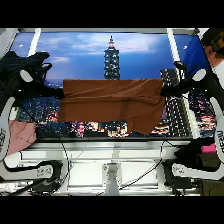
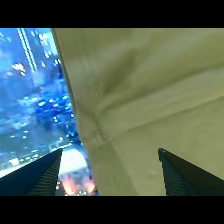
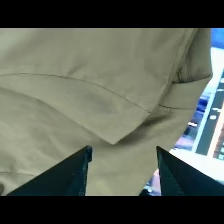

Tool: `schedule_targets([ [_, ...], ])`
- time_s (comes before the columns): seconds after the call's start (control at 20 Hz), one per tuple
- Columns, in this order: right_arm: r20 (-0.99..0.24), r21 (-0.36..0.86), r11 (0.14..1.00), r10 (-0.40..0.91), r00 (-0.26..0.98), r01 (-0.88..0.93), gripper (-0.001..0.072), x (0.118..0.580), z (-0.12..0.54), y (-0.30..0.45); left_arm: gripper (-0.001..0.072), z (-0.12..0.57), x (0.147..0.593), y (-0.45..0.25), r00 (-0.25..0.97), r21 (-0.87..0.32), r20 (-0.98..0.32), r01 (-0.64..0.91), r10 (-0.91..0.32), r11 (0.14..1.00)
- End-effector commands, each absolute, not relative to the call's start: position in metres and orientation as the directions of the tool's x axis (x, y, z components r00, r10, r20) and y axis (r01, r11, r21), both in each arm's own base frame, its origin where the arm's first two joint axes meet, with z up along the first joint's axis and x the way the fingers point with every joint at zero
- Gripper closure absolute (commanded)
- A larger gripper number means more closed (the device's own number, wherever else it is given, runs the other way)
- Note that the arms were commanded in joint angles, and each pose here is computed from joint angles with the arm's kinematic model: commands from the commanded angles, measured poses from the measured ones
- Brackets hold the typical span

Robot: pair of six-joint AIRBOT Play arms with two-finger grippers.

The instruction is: Fold the clothes and pants, and hang the long-sleeved shirts on hangers.

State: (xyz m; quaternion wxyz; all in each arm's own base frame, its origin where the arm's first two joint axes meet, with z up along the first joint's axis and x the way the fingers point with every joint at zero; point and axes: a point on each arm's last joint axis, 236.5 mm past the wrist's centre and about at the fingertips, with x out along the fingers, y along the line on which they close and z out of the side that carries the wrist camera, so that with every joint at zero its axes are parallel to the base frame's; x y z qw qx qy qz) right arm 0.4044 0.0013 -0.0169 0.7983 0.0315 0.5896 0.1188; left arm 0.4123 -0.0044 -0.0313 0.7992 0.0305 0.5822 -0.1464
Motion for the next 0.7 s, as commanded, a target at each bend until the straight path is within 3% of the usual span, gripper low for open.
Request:
schedule_targets([
  [0.0,-0.925,0.129,0.977,0.182,0.335,-0.172,0.0263,0.400,0.014,-0.007,0.0002,0.017,0.411,-0.003,0.381,-0.079,-0.906,0.279,-0.186,0.957],
  [0.1,-0.922,0.064,0.981,0.129,0.365,-0.185,0.0264,0.392,0.035,-0.017,0.0018,0.050,0.409,-0.001,0.454,-0.046,-0.874,0.277,-0.173,0.960],
  [0.2,-0.922,0.000,0.981,0.074,0.381,-0.193,0.0268,0.380,0.053,-0.028,0.0168,0.081,0.403,0.006,0.523,-0.014,-0.838,0.262,-0.154,0.965],
  [0.3,-0.921,-0.040,0.980,0.040,0.387,-0.196,0.0336,0.367,0.066,-0.034,0.0171,0.111,0.396,0.019,0.588,0.017,-0.799,0.228,-0.124,0.974],
  [0.45,-0.918,-0.042,0.985,0.028,0.397,-0.167,0.0335,0.342,0.067,-0.040,0.0171,0.143,0.377,0.043,0.645,0.044,-0.761,0.162,-0.072,0.986],
  [0.55,-0.930,0.000,0.995,0.039,0.366,-0.104,0.0335,0.313,0.047,-0.049,0.0171,0.150,0.363,0.057,0.649,0.046,-0.759,0.120,-0.043,0.992],
  [0.65,-0.924,0.125,0.992,0.126,0.362,-0.028,0.0331,0.293,0.024,-0.038,0.0170,0.148,0.355,0.066,0.646,0.043,-0.763,0.088,-0.024,0.995],
])
